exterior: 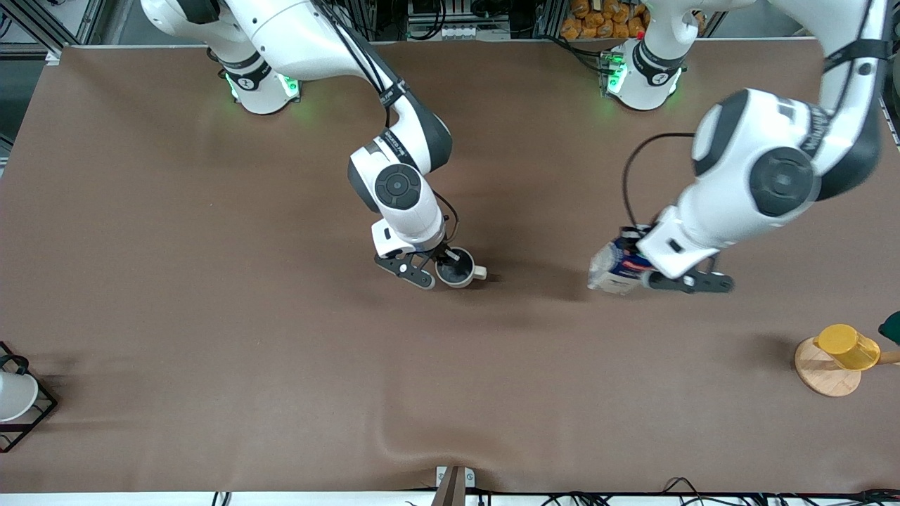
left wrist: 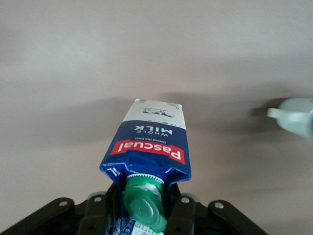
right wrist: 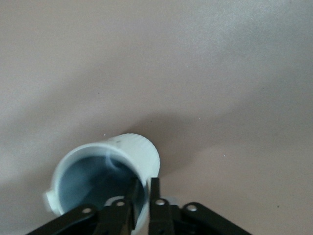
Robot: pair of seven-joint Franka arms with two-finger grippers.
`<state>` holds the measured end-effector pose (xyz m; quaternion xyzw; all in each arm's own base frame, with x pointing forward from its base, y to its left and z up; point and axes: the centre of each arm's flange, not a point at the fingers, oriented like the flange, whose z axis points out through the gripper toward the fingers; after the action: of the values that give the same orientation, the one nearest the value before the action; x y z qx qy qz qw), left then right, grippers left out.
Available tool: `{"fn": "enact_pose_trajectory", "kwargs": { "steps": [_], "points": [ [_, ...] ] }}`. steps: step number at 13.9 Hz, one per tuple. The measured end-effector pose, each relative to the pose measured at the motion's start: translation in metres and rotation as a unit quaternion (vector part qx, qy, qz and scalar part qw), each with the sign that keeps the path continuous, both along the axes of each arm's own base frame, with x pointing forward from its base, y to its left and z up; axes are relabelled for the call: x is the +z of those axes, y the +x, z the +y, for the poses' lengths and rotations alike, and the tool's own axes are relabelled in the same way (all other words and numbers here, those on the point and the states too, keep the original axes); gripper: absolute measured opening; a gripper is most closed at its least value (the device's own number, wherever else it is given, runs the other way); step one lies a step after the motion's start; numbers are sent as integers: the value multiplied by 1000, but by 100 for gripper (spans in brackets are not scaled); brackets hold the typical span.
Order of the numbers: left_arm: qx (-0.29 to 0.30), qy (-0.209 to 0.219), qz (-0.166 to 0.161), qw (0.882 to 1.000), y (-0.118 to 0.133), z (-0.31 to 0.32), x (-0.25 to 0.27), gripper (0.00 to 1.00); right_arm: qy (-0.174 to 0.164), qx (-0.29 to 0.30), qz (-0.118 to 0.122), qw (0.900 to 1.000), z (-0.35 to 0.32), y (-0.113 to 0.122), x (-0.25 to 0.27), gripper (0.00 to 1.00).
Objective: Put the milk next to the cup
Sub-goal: 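Carry the mug and carton toward the table middle with both grippers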
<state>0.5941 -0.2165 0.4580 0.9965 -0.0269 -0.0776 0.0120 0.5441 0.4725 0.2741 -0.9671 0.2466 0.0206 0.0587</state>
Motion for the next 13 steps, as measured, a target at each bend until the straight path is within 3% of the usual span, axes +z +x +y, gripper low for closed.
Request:
{"fn": "enact_pose_trajectory", "kwargs": {
  "steps": [8,13],
  "points": [
    [20,2,18,1000,-50,-97,1,38,5,0,-8,1000,2,6,14,100],
    [34,23,37,998,-95,-171,-20,38,-12,14,21,1000,-50,29,87,100]
  ]
}}
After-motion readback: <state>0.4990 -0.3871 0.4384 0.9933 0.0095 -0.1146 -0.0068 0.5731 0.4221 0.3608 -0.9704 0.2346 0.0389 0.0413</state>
